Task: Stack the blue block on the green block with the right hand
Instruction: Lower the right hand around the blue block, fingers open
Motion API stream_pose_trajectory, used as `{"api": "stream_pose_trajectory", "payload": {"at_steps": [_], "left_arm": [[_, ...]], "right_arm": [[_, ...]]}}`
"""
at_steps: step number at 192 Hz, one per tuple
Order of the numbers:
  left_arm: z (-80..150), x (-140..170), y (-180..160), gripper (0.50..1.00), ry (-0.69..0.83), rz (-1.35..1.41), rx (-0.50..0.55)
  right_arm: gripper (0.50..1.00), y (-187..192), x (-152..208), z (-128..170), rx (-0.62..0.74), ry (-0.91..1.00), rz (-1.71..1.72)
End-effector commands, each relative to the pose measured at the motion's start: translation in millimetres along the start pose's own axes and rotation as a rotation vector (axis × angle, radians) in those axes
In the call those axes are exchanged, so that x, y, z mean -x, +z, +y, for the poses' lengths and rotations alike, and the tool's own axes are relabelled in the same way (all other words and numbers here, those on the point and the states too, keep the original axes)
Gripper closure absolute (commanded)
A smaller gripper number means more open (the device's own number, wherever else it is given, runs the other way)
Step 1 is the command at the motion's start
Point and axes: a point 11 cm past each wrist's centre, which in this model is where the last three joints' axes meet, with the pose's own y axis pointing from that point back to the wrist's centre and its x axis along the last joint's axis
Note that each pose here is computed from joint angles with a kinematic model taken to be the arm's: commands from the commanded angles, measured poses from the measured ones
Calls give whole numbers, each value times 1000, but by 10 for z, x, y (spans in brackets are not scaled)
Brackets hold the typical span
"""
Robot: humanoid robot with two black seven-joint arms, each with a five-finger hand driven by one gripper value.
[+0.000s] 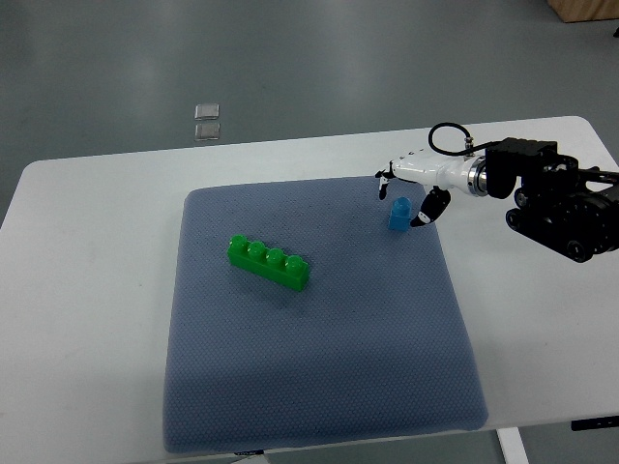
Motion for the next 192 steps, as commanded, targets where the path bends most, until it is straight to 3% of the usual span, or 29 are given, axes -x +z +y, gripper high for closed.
{"api": "stream_pose_trajectory", "payload": {"at_steps": [1, 192], "left_arm": [[0, 1, 0, 500, 0, 0, 0], [0, -4, -2, 500, 1, 0, -1]], "right_arm": [[583, -11, 7, -6, -4, -1, -1], [585, -127, 8, -83, -16, -28, -31]]}}
